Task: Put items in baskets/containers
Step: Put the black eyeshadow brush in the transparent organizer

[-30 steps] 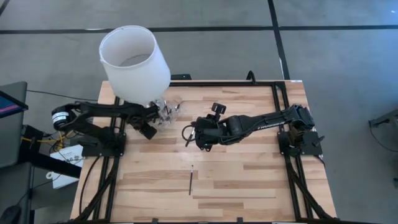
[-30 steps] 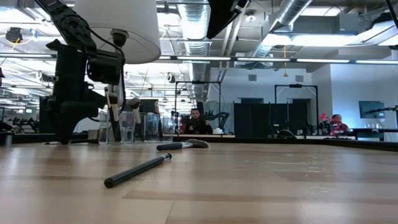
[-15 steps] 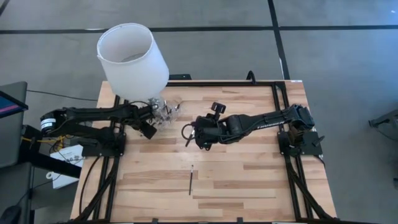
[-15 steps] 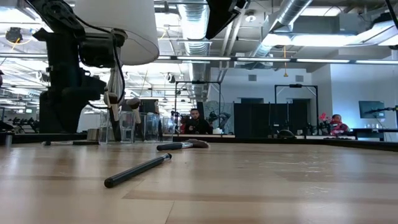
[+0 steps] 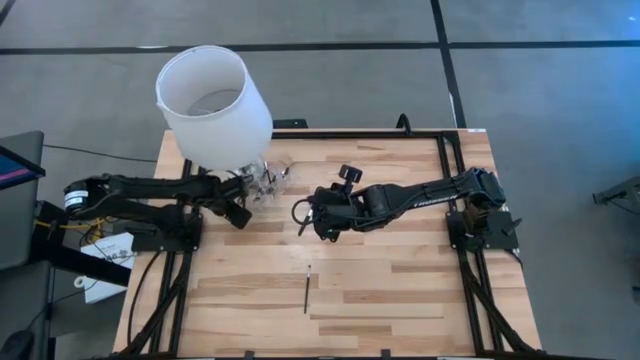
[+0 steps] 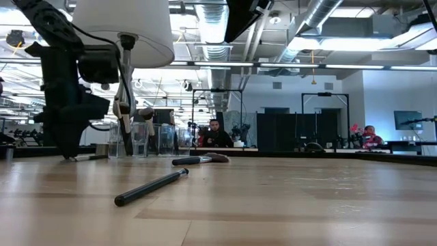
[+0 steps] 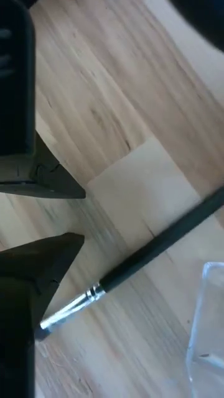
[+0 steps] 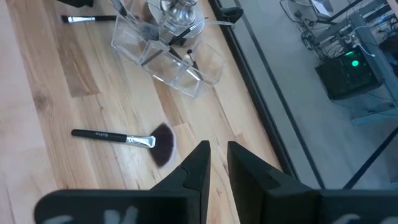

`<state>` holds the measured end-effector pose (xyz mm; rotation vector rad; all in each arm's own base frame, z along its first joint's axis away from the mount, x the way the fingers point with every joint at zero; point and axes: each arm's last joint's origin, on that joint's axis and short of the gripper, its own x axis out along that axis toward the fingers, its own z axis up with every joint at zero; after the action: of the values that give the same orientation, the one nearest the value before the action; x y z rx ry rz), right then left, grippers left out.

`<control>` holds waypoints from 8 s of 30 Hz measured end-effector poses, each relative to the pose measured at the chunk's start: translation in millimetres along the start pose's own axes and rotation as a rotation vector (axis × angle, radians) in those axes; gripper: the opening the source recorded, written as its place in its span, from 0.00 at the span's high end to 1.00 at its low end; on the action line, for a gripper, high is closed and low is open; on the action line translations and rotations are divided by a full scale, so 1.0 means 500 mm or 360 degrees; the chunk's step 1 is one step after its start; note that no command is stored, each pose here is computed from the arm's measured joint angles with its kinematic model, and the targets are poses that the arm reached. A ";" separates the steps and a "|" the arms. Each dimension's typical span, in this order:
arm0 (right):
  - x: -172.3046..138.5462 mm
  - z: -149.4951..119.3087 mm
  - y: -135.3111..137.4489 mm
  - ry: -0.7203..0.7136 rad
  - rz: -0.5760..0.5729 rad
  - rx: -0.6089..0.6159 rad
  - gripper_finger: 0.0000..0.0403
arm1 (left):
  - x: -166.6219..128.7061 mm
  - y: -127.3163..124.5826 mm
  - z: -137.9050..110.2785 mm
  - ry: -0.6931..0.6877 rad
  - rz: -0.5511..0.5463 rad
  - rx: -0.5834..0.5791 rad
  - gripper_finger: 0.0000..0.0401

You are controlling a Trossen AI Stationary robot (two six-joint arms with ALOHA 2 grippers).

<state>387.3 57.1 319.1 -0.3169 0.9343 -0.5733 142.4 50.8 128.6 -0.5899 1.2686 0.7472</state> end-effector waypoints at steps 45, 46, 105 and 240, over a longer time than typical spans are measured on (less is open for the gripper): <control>-0.010 0.001 0.015 -0.0030 0.0071 0.0000 0.88 | 0.012 -0.090 -0.043 -0.0313 0.0021 -0.0081 0.91; -0.016 0.000 0.021 -0.0038 0.0080 -0.0011 0.88 | 0.007 -0.095 -0.050 -0.0318 -0.0008 -0.0063 0.94; 0.363 -0.081 0.312 -0.0936 0.1207 -0.0155 0.62 | -0.049 -0.243 -0.186 -0.0390 -0.0927 0.0745 0.95; 0.131 -0.139 -0.029 -0.1549 0.1756 0.0416 0.76 | -0.237 -0.239 -0.075 -0.2144 -0.0859 0.0681 0.96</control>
<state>355.2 5.8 243.5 0.1858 -0.0101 0.4794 196.7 -73.1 235.4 0.0184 -0.0284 0.2478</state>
